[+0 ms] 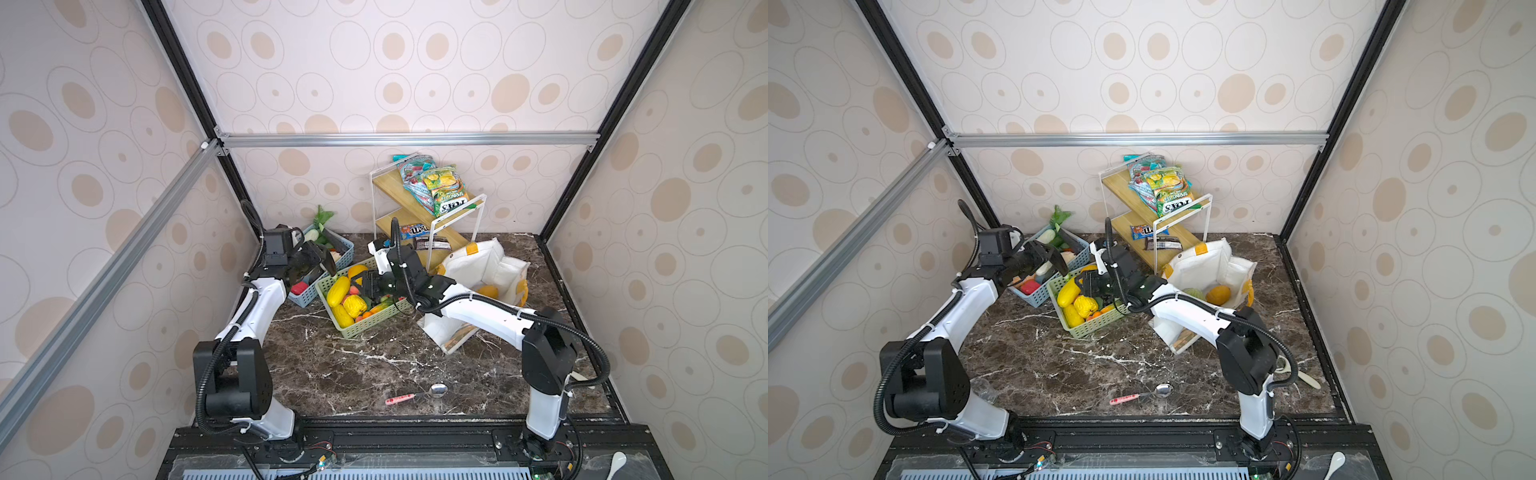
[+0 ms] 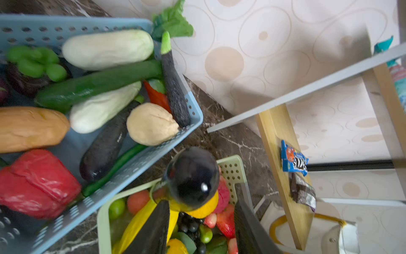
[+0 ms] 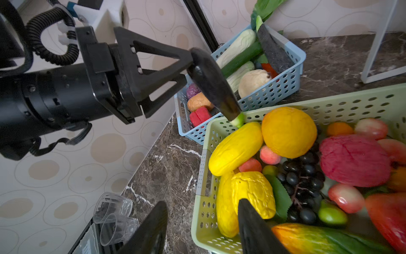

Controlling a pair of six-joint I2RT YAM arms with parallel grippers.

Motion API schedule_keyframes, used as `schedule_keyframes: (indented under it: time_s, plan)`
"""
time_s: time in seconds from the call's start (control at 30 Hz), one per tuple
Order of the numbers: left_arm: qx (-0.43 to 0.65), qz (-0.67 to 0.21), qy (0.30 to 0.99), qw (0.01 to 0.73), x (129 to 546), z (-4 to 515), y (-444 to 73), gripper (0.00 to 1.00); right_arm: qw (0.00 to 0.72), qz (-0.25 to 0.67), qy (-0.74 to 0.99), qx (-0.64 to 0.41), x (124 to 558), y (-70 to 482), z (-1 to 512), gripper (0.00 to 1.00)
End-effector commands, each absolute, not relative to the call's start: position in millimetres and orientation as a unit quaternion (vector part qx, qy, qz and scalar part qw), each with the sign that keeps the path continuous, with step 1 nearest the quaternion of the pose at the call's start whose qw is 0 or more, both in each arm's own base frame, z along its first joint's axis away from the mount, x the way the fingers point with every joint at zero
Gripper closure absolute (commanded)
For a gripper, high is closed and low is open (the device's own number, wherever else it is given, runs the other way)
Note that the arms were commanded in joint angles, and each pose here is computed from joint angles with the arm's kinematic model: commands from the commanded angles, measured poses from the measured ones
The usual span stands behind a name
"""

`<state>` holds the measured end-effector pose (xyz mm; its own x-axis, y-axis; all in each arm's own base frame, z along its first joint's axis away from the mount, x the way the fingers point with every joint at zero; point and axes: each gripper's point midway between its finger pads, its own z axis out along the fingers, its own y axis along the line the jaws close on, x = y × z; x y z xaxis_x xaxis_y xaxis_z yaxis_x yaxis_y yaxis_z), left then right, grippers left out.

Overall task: Place the food into the grocery bag and tie it
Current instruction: 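Lift the eggplant toward the center while the right gripper moves to meet it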

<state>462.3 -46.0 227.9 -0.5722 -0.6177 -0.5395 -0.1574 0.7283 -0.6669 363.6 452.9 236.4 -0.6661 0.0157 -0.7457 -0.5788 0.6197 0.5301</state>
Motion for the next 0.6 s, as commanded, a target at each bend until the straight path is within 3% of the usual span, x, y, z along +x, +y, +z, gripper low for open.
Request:
schedule_keyframes:
  time_s: [0.0, 0.3, 0.47, 0.57]
  plan:
    - [-0.226, -0.295, 0.837, 0.401, 458, 228, -60, 0.51, 0.397, 0.414, 0.803, -0.16, 375, 466, 246, 0.45]
    - [-0.23, -0.25, 0.853, 0.397, 464, 204, -51, 0.53, 0.389, 0.398, 0.816, -0.153, 374, 459, 227, 0.45]
    - [-0.163, -0.117, 0.89, 0.409, 473, 184, -47, 0.45, 0.384, 0.396, 0.821, -0.149, 372, 456, 222, 0.45]
    - [-0.129, -0.083, 0.893, 0.423, 475, 178, -49, 0.39, 0.379, 0.395, 0.824, -0.148, 370, 456, 219, 0.45]
